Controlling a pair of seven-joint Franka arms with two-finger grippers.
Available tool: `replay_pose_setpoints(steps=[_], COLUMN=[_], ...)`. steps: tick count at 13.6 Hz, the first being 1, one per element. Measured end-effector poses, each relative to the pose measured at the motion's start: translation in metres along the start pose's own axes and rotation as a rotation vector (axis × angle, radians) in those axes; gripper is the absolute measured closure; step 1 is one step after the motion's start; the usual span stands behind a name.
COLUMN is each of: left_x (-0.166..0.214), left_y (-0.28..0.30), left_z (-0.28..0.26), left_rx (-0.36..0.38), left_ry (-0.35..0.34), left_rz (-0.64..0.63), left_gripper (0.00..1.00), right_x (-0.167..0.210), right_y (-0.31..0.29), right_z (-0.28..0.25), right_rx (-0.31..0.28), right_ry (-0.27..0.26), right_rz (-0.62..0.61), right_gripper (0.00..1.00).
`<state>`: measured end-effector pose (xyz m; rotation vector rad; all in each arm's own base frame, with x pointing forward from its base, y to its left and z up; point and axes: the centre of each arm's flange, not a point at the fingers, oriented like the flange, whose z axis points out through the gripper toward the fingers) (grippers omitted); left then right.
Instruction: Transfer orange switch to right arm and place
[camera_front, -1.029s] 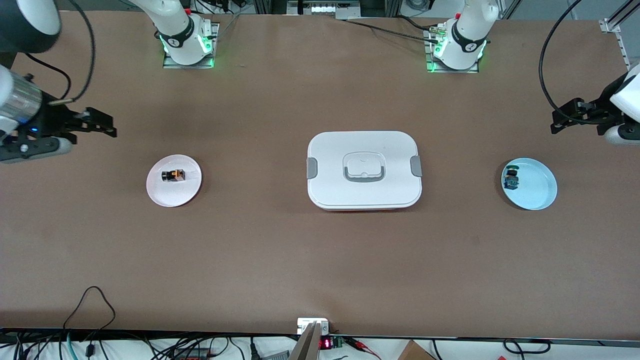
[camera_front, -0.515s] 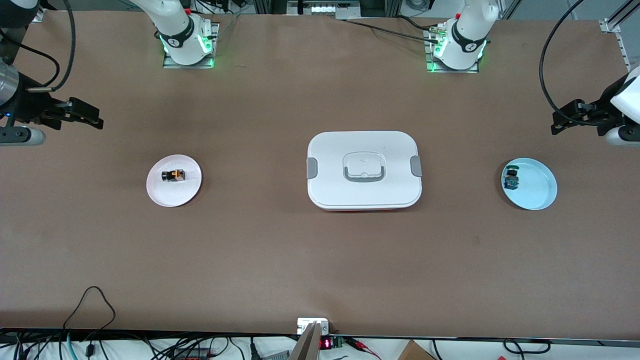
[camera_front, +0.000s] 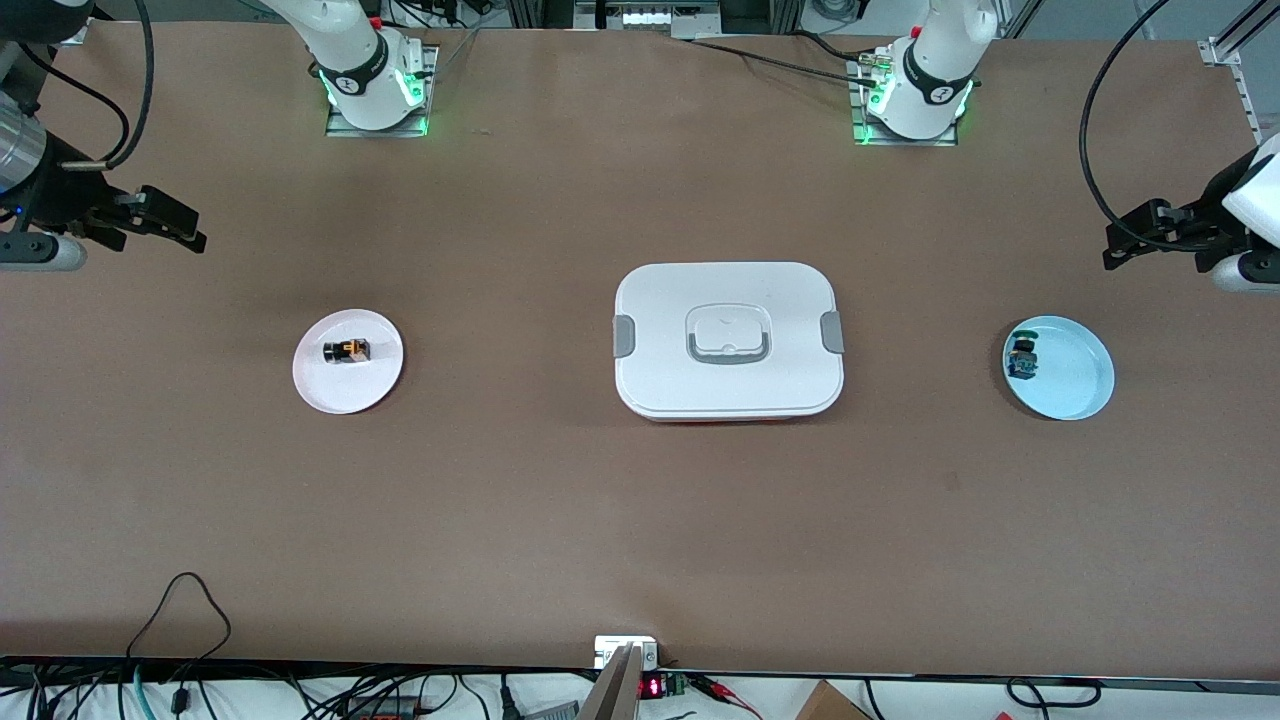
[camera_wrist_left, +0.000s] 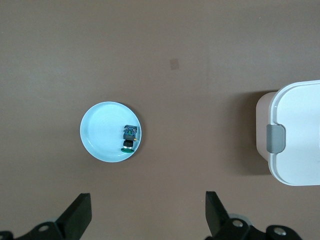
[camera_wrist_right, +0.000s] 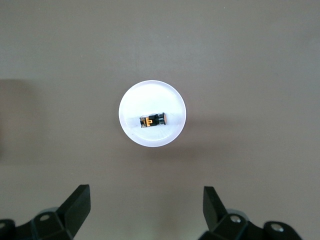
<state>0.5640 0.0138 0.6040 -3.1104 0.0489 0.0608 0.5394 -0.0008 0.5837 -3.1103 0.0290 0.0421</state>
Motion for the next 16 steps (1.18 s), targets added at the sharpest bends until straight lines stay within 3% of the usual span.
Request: replay_pose_setpoints(steps=[5, 7, 16], left_x=[0.0, 0.0, 0.0], left_y=[0.0, 0.0, 0.0], left_z=[0.0, 0.0, -0.001], left_rx=[0.0, 0.0, 0.0], left_ry=[0.0, 0.0, 0.001], left_rz=[0.0, 0.0, 0.001], left_gripper=[0.0, 0.0, 0.0], right_x=[-0.006, -0.005, -0.005], right_y=[0.002, 0.005, 0.005], right_z=[-0.023, -0.026, -0.028], right_rx=[-0.003, -0.03, -0.044], right_ry=[0.016, 0.018, 0.004], right_rz=[-0.014, -0.018, -0.024], right_gripper=[0.0, 0.0, 0.0])
